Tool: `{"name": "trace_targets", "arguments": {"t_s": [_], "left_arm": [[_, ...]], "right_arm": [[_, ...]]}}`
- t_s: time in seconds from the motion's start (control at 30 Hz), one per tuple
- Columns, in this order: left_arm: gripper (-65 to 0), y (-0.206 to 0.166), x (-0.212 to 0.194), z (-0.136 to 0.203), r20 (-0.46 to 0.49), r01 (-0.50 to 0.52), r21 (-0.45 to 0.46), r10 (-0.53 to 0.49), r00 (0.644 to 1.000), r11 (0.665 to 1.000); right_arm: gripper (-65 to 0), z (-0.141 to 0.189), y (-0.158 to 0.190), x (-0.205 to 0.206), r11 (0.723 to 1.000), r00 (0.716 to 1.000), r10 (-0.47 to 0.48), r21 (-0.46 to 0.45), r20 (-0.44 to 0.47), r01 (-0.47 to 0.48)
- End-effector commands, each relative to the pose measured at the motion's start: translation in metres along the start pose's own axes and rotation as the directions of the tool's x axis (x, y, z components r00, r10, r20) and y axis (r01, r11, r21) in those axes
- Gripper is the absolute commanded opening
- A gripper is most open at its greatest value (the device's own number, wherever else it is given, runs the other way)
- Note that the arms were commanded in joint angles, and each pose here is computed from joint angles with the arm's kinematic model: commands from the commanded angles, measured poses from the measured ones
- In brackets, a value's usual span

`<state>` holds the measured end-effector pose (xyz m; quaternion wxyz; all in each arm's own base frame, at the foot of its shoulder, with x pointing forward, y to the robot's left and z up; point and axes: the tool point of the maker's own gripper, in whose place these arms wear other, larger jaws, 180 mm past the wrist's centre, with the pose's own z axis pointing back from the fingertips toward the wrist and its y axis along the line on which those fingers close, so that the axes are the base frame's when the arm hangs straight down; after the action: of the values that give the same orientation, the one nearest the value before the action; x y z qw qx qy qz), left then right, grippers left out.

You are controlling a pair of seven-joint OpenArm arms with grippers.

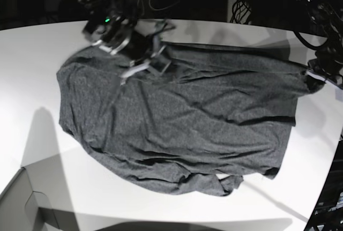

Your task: Layout the t-shirt on the table in an organized manner, then fold the t-shirt properly

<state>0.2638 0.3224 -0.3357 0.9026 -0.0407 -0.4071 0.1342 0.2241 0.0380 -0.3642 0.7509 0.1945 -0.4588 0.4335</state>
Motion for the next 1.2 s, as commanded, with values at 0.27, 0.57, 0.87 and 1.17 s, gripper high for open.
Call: {"name": "trace_targets", "arguments": {"t_s": [0.27, 0.57, 0.87, 1.17], "left_arm": [[-64.9, -0.019, 0.044, 0.016, 0.149, 0.036, -0.065, -0.026, 0.988, 0.997], [-64.9, -0.02, 0.045, 0.017, 0.155, 0.036, -0.066, -0.026, 0.988, 0.997], [-64.9, -0.018, 0.043, 0.016, 0.149, 0.033, -0.063, -0.024, 0.989, 0.997], [-64.9, -0.018, 0.043, 0.015, 0.148, 0.031, -0.063, -0.021, 0.989, 0.998]], "right_arm": [[-37.5, -0.002, 0.011, 0.005, 0.999, 1.0, 0.005, 0.033, -0.001, -0.005], [-24.4, -0.016, 0.014, -0.025, 0.997, 0.997, -0.036, 0.064, -0.071, 0.041], [-31.5, -0.018, 0.015, -0.03, 0.996, 0.996, -0.043, 0.07, -0.083, 0.049], [-32.0, -0.017, 0.021, -0.036, 0.995, 0.994, -0.056, 0.079, -0.096, 0.064]]}}
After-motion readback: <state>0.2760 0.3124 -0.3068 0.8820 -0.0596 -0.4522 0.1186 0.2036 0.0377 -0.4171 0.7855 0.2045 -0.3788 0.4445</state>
